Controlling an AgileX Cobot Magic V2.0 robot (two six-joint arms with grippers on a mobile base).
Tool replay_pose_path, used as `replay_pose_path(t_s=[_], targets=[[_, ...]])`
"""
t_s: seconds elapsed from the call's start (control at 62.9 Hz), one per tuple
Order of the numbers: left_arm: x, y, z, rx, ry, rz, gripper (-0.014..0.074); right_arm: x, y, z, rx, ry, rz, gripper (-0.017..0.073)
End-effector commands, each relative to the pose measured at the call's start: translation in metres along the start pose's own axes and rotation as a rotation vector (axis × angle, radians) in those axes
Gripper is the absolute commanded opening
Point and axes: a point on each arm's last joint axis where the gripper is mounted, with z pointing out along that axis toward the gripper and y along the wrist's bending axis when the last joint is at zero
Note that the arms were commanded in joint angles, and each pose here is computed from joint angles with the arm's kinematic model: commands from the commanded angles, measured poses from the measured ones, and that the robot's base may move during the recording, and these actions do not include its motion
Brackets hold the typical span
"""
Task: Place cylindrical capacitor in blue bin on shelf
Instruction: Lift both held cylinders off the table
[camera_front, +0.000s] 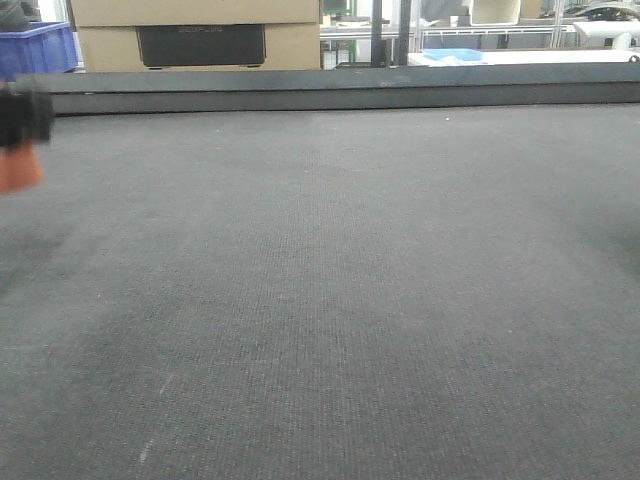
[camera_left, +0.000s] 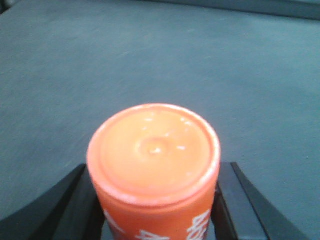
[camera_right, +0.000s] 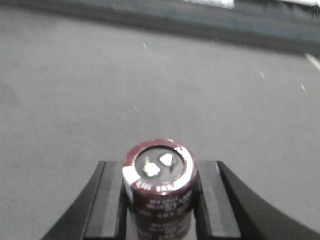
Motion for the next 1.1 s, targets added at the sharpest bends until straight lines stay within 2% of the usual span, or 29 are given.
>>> replay_pose_path(t_s=[0.0,0.079,0.159,0.238,0.397,0.509,0.62,0.699,0.779,0.874,1.081], targets=[[-0.034,-0.010,-0.015,0.073,0.016,0.056,-0.0111,-0.021,-0.004,-0.008,0.013,0.034,-0.003,-0.0153],[-0.061,-0.016,-0.028,0.121,0.037,0.066,-0.0111,-0.037,-0.006,-0.015,0.018,0.040,0.012,-0.0153],[-0.091,-0.017,-0.041,0.150,0.037,0.062,-0.0111,-0.050,-0.007,-0.025,0.016,0.054,0.051,-0.0153],[-0.111,-0.015,-0.054,0.167,0.076,0.102,-0.0111,-0.059,-0.007,-0.034,0.006,0.050,0.097,-0.0153],[-0.143,-0.003,-0.082,0.148,0.157,0.156,-0.0111,-0.072,-0.001,-0.054,-0.038,0.036,0.132,-0.0153],[-0.157,0.009,-0.106,0.110,0.203,0.141,-0.0111,-0.076,0.013,-0.069,-0.123,0.037,0.145,-0.0153],[-0.159,0.020,-0.133,0.059,0.218,0.147,-0.0111,-0.078,0.027,-0.085,-0.222,0.034,0.143,-0.0153],[-0.156,0.020,-0.150,0.047,0.230,0.171,-0.0111,-0.077,0.034,-0.096,-0.273,0.033,0.126,-0.0153],[-0.153,0.018,-0.165,0.054,0.210,0.169,-0.0111,-0.077,0.037,-0.108,-0.310,0.025,0.113,-0.0153],[-0.147,0.015,-0.181,0.069,0.185,0.157,-0.0111,-0.076,0.036,-0.122,-0.332,0.011,0.104,-0.0153],[-0.129,0.014,-0.208,0.069,0.142,0.164,-0.0111,-0.076,0.027,-0.147,-0.312,-0.059,0.074,-0.0153]])
